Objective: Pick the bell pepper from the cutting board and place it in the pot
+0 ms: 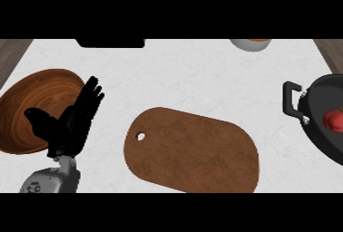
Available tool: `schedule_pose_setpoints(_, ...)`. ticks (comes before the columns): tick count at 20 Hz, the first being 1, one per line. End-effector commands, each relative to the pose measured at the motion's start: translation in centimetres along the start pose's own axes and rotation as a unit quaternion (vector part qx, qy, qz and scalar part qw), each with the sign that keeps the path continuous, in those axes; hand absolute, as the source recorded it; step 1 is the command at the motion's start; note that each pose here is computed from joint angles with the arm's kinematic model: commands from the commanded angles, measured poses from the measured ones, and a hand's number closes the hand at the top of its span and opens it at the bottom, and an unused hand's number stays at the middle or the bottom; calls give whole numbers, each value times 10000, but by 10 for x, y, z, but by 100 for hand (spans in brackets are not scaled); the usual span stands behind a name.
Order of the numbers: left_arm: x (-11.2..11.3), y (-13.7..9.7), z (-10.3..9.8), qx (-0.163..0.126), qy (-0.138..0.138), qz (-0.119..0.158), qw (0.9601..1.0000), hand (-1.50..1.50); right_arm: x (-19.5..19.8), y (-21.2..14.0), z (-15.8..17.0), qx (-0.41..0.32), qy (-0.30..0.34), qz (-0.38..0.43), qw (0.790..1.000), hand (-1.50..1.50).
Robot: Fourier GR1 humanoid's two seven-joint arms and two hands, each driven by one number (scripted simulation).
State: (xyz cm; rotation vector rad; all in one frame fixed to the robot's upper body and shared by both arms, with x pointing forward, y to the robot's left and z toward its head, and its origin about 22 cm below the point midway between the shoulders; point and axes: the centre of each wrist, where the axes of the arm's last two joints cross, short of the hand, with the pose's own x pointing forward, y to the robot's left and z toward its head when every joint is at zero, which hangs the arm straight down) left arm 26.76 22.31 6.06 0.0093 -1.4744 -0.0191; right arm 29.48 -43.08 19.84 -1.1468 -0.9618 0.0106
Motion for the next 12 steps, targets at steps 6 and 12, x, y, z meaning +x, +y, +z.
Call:
schedule_pose_setpoints(6,7,-4,-6,49,-30,-13,10000,0,-11,-11,-13,-1049,-498,-1826,9763,-150)
schedule_pose_setpoints(12,17,21,-1,86,56,-16,9999,0,-41,-39,-4,-2100,-408,-2370,9477,-150)
